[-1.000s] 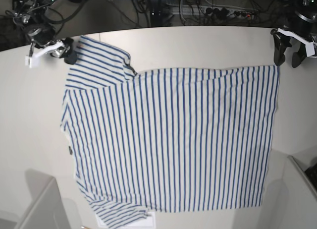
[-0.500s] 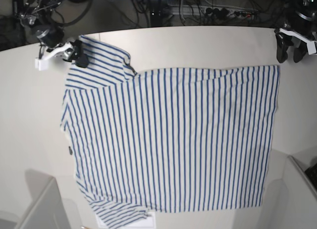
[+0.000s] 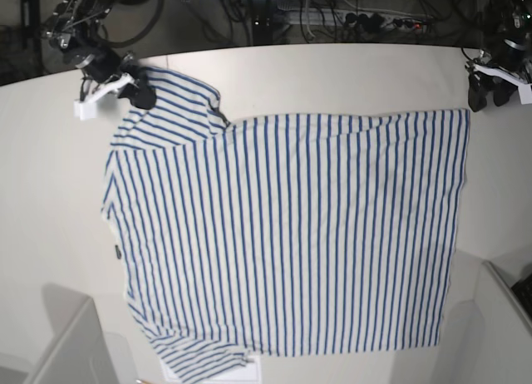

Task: Fold the T-shirt properly
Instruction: 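Grasp the shirt's shoulder edges with left and right grippers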

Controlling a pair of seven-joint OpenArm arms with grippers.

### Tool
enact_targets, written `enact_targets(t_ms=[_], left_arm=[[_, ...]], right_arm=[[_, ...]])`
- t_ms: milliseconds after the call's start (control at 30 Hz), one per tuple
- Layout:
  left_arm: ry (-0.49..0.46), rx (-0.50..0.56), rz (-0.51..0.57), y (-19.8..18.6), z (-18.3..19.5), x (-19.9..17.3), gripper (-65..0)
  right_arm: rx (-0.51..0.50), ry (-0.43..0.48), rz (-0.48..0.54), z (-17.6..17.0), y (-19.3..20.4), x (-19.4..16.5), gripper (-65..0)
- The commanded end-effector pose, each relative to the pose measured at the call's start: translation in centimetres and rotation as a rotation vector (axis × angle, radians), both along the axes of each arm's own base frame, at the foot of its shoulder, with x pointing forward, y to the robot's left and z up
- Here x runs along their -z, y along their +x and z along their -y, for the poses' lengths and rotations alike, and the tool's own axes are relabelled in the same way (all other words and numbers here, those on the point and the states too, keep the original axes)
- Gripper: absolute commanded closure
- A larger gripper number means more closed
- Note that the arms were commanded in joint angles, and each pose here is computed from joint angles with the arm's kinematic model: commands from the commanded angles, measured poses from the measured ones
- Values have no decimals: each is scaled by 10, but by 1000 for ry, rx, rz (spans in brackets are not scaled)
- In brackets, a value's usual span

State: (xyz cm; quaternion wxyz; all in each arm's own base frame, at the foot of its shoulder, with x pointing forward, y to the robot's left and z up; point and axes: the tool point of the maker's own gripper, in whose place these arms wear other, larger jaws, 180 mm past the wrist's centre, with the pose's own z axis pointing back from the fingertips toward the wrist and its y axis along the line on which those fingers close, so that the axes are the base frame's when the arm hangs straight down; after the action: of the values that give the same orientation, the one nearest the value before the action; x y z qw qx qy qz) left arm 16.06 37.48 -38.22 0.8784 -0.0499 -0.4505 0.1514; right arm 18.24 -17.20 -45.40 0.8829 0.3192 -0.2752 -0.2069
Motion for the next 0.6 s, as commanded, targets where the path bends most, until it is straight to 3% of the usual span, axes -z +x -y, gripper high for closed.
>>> enact_targets(t_ms=[0,367,567], left_arm=[[11,3,36,6,-6,-10,-403],[-134,-45,-75,11,-1,36,-403],[-192,27,-122,21,33,53,-402]], right_arm=[[-50,-44,-112,2,-19,17,0],[-53,-47,-107,1,-17,15,0],[-53,-49,-96,2,-12,14,0]])
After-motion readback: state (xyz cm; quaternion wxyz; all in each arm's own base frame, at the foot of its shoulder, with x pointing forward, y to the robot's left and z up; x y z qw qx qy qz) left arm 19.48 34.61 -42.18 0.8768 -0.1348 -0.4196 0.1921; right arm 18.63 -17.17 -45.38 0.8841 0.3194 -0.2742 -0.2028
